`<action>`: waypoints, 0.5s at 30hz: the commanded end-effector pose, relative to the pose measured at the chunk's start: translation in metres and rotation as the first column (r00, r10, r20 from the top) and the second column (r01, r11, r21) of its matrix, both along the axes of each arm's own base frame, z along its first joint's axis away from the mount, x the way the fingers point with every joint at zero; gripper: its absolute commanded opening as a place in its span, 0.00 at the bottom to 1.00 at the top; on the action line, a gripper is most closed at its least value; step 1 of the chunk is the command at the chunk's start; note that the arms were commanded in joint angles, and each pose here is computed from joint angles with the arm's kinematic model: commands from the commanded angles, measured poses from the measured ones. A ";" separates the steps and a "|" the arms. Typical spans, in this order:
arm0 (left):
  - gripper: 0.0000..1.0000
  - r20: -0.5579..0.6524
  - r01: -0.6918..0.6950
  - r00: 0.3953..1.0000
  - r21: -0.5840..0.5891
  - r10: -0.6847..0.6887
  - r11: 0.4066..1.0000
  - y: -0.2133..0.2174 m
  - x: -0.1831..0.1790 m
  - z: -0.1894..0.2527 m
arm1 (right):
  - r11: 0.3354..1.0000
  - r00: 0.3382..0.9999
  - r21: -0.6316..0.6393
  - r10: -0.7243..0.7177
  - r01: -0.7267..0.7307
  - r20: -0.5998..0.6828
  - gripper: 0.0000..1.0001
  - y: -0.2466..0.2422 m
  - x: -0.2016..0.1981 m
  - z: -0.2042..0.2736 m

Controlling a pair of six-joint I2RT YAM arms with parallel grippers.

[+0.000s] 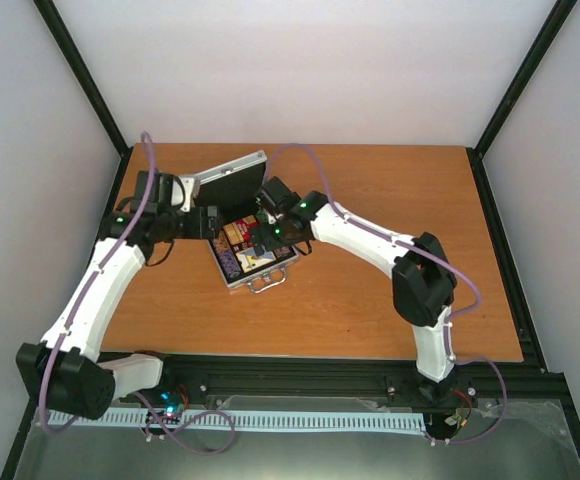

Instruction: Pack up texas hold em set

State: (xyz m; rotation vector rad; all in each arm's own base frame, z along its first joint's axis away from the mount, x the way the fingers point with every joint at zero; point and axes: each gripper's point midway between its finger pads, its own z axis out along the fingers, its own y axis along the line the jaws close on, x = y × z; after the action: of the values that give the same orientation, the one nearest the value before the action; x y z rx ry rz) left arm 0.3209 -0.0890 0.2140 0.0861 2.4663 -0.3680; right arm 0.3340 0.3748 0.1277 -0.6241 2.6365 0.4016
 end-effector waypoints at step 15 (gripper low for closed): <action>1.00 0.226 -0.180 0.948 -0.195 0.223 0.964 -0.006 0.111 0.151 | 0.995 0.992 -0.006 -0.102 0.102 0.068 1.00 -0.092 0.009 0.042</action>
State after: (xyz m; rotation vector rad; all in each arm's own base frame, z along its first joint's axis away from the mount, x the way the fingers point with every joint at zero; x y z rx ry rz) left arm 0.3996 -0.1013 0.3651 -0.0763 2.1665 -0.4748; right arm 0.3396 0.2944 0.1490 -0.4818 2.6469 0.3267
